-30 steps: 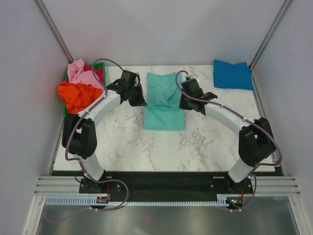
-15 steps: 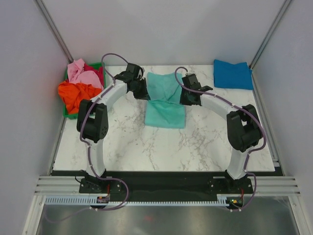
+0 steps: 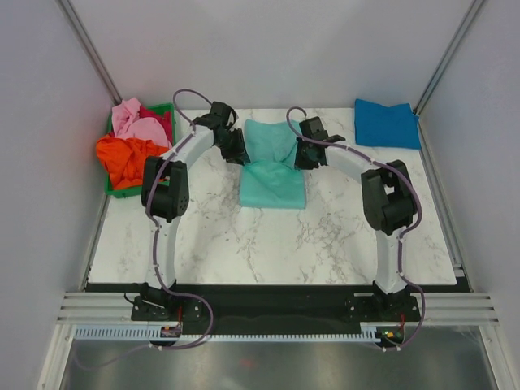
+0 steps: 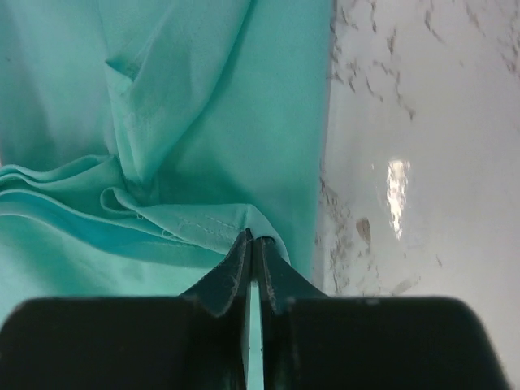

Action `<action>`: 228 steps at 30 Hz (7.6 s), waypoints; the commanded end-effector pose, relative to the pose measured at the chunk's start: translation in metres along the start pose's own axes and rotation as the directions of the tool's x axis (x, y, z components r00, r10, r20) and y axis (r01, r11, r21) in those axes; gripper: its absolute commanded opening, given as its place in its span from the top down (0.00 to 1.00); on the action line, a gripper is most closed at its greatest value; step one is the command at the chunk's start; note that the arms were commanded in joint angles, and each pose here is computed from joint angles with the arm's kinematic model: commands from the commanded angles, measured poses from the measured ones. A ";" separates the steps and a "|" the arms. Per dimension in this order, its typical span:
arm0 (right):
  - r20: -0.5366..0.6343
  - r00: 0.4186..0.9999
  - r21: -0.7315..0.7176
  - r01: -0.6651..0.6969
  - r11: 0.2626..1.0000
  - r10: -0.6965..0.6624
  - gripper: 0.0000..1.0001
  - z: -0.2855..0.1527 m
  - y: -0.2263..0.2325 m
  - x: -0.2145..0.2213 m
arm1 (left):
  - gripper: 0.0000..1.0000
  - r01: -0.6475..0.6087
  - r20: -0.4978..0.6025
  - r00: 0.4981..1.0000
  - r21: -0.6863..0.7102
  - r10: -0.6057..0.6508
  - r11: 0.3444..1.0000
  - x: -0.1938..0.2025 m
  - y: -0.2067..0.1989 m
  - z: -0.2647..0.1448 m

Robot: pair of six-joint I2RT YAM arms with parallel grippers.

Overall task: Fold and stack the t-shirts
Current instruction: Fold the tshirt

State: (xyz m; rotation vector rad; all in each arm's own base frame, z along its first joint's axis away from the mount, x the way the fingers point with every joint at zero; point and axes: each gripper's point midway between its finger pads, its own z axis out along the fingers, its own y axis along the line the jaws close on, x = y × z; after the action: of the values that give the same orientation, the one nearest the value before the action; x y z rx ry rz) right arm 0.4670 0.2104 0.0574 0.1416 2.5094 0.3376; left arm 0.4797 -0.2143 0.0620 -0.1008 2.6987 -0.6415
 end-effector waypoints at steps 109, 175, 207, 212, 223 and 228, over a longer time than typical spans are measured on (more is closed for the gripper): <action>-0.159 0.987 -0.186 -0.067 0.980 0.037 1.00 -0.068 -0.047 0.198 | 0.30 0.126 0.184 0.971 0.146 -0.152 0.981 0.201 0.000 -0.035; 0.122 0.992 -0.203 0.001 0.979 0.024 1.00 -0.202 0.007 0.047 | 0.96 0.020 0.000 1.000 0.308 -0.022 0.951 0.179 -0.083 -0.174; -0.059 0.997 -0.203 -0.051 0.978 0.039 0.87 -0.005 0.039 -0.045 | 0.98 0.239 -0.151 0.963 0.109 -0.222 0.965 0.046 0.012 -0.043; -0.034 0.998 -0.201 -0.058 0.978 0.052 0.40 -0.002 0.021 -0.065 | 0.97 0.263 -0.147 0.958 0.119 -0.245 0.957 0.031 0.018 -0.045; 0.063 0.998 -0.455 0.011 0.890 0.020 0.29 -0.071 0.051 -0.001 | 0.00 0.087 0.093 0.992 -0.029 -0.084 0.996 -0.002 -0.002 -0.107; -0.011 0.999 -0.540 -0.033 0.841 0.032 0.33 -0.059 0.054 0.045 | 0.00 -0.084 0.086 0.993 -0.023 0.085 0.996 0.023 -0.050 -0.090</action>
State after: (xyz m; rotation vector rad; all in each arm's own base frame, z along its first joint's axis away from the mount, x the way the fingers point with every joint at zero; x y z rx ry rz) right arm 0.4000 0.2414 0.0913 -0.0092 2.4054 0.8764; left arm 0.4301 -0.2001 0.1293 -0.2074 2.6881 -0.6293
